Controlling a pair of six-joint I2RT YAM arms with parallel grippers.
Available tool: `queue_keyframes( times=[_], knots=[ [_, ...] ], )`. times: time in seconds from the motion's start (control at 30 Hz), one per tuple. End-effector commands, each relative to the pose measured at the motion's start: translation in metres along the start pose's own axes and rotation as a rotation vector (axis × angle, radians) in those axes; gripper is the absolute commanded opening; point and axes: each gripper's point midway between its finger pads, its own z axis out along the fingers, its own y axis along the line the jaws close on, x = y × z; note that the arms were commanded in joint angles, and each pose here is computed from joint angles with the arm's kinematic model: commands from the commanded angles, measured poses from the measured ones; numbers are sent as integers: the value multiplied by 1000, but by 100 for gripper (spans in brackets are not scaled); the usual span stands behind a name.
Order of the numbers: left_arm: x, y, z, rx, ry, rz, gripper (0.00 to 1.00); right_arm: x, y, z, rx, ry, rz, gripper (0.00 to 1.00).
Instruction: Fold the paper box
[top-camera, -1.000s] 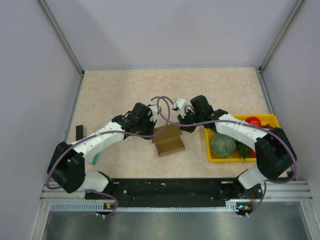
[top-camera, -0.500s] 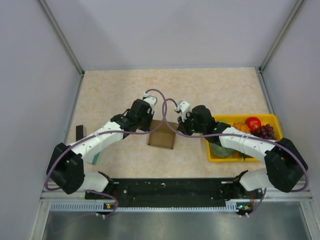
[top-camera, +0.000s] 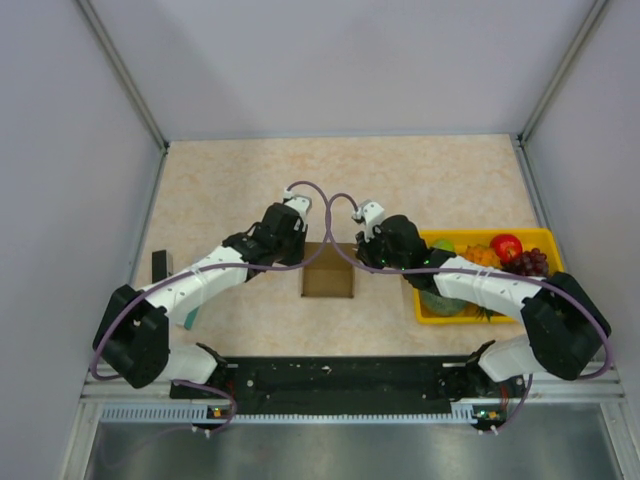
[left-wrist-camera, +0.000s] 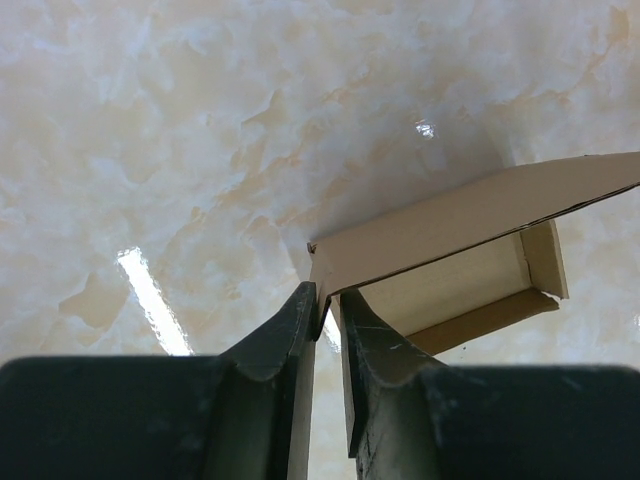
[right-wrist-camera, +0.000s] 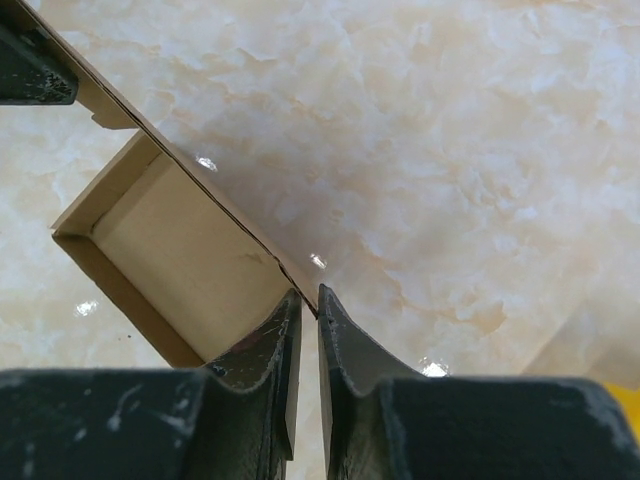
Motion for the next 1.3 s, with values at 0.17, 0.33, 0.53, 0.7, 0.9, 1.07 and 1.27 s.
queue_keyframes(
  times=[0.17, 0.33, 0.53, 0.7, 0.9, 1.07, 1.27],
  knots=[
    [-15, -10, -5, 48, -65, -18, 22, -15, 5, 2, -24, -60, -39, 23],
    [-13, -9, -5, 58, -60, -26, 34, -16, 4, -1, -89, -63, -19, 34],
    [-14, -9, -14, 132, -49, -62, 50, -10, -5, -7, -150, -57, -32, 44],
    [-11, -3, -25, 186, -77, -98, 59, -7, -9, -12, -221, -82, -2, 48],
    [-9, -6, -22, 251, -85, -70, 52, -4, -1, -8, -302, -89, -64, 47],
    [-9, -5, -13, 249, -100, -34, 44, -4, -1, -1, -315, -89, -69, 42],
    [-4, -3, -10, 254, -142, -18, 42, -4, -2, 1, -312, -94, -78, 37]
  ],
)
